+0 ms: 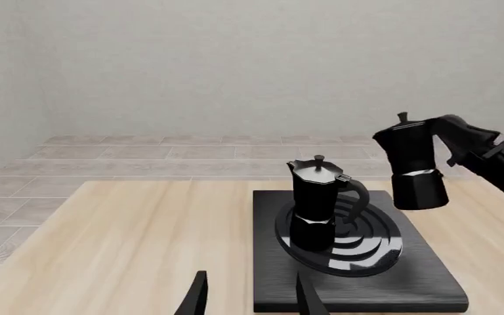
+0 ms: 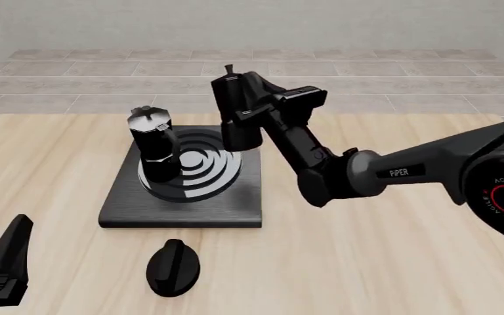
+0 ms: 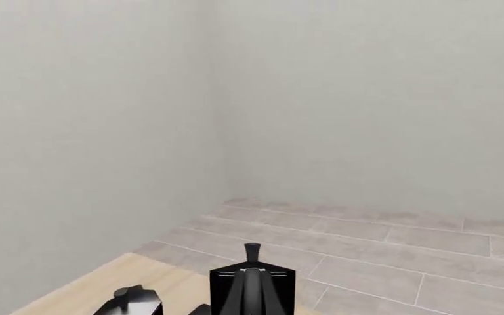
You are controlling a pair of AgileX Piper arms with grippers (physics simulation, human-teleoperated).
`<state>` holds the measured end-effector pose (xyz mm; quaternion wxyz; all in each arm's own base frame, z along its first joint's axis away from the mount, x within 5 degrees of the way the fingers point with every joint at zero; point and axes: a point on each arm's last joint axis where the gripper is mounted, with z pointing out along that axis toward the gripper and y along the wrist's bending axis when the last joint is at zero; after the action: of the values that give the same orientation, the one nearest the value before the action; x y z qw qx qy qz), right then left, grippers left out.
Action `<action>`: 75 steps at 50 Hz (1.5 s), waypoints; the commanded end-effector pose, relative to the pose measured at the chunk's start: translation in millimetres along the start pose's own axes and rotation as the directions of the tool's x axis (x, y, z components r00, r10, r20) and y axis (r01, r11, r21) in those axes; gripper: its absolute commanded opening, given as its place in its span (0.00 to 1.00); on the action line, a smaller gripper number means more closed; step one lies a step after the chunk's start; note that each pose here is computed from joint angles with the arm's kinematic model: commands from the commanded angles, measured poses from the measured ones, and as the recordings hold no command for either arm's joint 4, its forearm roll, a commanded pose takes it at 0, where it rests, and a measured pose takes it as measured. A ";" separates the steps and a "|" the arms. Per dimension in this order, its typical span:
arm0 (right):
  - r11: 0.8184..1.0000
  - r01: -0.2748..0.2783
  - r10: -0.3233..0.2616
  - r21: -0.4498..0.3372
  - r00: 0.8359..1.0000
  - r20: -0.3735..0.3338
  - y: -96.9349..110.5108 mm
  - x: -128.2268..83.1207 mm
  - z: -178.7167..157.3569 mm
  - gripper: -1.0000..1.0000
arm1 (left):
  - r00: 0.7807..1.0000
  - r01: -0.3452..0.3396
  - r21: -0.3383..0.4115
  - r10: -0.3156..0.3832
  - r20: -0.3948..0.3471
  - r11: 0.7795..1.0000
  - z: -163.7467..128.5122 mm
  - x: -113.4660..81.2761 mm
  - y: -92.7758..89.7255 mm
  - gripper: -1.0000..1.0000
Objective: Put both moka pots on the stove.
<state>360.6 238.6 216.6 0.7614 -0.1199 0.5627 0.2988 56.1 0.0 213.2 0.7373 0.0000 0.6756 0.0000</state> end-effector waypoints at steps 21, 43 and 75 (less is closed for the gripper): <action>0.993 -0.109 0.110 -0.041 0.993 0.038 12.2 14.2 26.2 0.00 | 1.000 0.000 0.000 0.000 0.000 1.000 0.0 0.0 0.0 1.00; 0.989 -0.145 0.146 -0.039 0.989 0.009 11.8 35.5 35.7 0.00 | 1.000 0.000 0.000 0.000 0.000 1.000 0.0 0.0 0.0 1.00; 0.988 -0.148 0.147 -0.031 0.988 -0.042 12.0 58.9 38.8 0.00 | 1.000 0.000 0.000 0.000 0.000 1.000 0.0 0.0 0.0 1.00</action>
<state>393.7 282.0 168.7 0.7180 -0.0946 0.5902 0.3566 56.1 0.0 213.2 0.7373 0.0000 0.6756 0.0000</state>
